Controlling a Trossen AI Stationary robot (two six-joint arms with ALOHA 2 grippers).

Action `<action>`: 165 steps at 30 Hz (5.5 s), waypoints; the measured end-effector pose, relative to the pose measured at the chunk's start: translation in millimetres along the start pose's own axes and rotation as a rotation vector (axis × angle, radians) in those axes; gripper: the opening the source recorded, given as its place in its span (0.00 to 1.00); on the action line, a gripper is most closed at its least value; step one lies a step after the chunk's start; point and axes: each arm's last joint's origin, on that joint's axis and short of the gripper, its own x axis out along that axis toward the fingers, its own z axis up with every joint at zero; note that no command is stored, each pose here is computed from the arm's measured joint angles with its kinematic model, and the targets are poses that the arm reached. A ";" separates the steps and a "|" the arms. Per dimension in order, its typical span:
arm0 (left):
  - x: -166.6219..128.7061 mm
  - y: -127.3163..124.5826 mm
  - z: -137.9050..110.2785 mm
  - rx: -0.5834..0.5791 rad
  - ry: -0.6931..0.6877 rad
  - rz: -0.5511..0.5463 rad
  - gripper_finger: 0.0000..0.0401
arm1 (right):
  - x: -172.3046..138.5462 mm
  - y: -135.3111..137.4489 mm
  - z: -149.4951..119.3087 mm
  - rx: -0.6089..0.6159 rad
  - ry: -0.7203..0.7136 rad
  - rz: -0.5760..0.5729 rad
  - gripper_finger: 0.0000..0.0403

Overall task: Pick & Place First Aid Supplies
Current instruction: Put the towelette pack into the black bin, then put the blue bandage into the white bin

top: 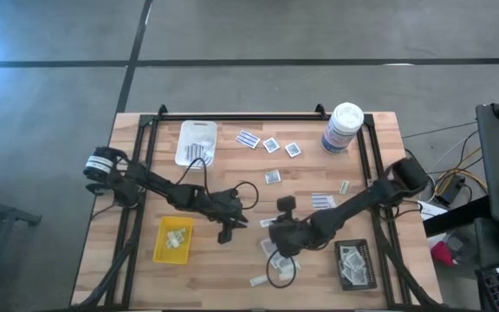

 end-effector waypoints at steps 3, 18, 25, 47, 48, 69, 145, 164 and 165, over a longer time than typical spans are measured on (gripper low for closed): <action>0.0 0.0 0.1 -0.001 -0.001 0.001 0.23 | -13.2 -2.0 -6.6 0.058 0.049 0.002 0.02; -0.1 -0.5 2.3 0.007 -0.020 -0.003 0.23 | -84.0 3.6 -34.6 0.392 0.217 0.136 0.02; -0.2 -0.5 2.4 0.009 -0.021 -0.003 0.23 | -112.6 15.1 -50.4 0.503 0.318 0.209 0.02; -0.2 -0.6 2.7 0.011 -0.024 -0.003 0.23 | -165.6 61.8 -88.0 0.678 0.423 0.302 0.02; -0.2 -0.6 2.8 0.011 -0.025 -0.003 0.23 | -167.8 63.5 -90.0 0.687 0.426 0.302 0.02; -0.3 -0.6 3.5 0.011 -0.031 -0.002 0.23 | -179.5 76.8 -115.4 0.907 0.558 0.192 0.02; 0.0 -4.1 0.0 -0.034 0.000 -0.013 0.23 | -34.5 -74.2 -98.1 1.083 0.510 -0.182 0.19; 0.5 -23.6 -5.2 -0.044 0.017 -0.062 0.23 | -7.7 -78.6 -120.8 1.125 0.555 -0.120 0.09; 0.5 -23.6 -5.4 -0.046 0.018 -0.061 0.23 | -6.7 -77.8 -121.9 1.129 0.556 -0.111 0.08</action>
